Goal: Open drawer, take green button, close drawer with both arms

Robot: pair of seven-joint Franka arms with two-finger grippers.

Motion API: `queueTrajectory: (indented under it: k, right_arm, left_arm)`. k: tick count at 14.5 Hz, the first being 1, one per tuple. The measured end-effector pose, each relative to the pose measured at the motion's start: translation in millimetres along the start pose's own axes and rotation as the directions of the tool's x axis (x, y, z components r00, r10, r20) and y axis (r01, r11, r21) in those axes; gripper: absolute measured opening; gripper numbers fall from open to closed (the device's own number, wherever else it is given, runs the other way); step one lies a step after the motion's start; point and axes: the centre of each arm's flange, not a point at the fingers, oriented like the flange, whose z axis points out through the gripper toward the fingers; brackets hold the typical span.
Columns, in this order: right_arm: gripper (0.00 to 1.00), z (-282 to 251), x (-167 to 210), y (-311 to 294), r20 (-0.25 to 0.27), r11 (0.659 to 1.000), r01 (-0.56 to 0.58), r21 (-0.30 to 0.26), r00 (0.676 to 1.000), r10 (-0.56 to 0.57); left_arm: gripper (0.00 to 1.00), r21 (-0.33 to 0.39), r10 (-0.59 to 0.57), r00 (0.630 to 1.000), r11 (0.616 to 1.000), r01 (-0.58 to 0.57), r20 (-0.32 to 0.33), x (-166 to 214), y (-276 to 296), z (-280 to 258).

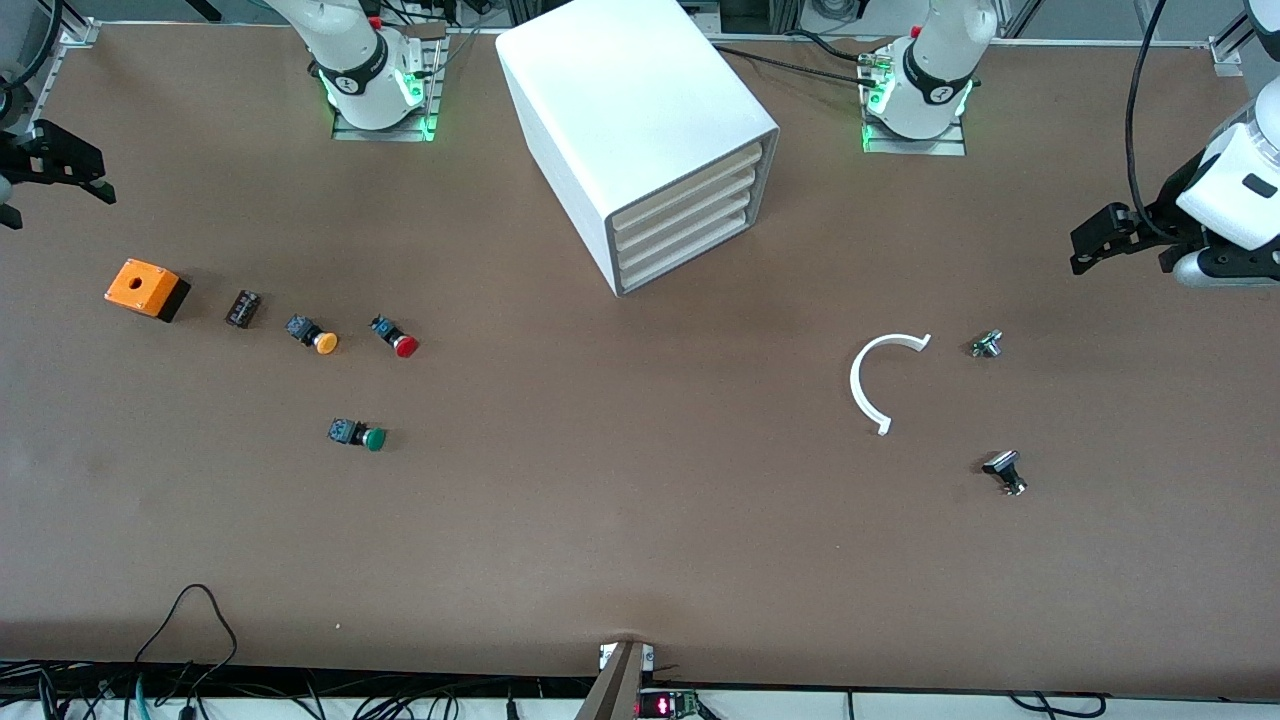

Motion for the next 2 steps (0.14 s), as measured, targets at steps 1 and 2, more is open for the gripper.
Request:
queueTrajectory:
  k: [1, 2]
  right_arm:
    - [1.00, -0.1, 0.0, 0.0, 0.000, 1.000, 0.000, 0.000, 1.000, 0.000]
    - [1.00, -0.1, 0.0, 0.0, 0.000, 1.000, 0.000, 0.000, 1.000, 0.000]
  left_arm:
    - [1.00, 0.000, 0.000, 1.000, 1.000, 0.000, 0.000, 0.0, 0.1, 0.0]
    - [1.00, 0.000, 0.000, 1.000, 1.000, 0.000, 0.000, 0.0, 0.1, 0.0]
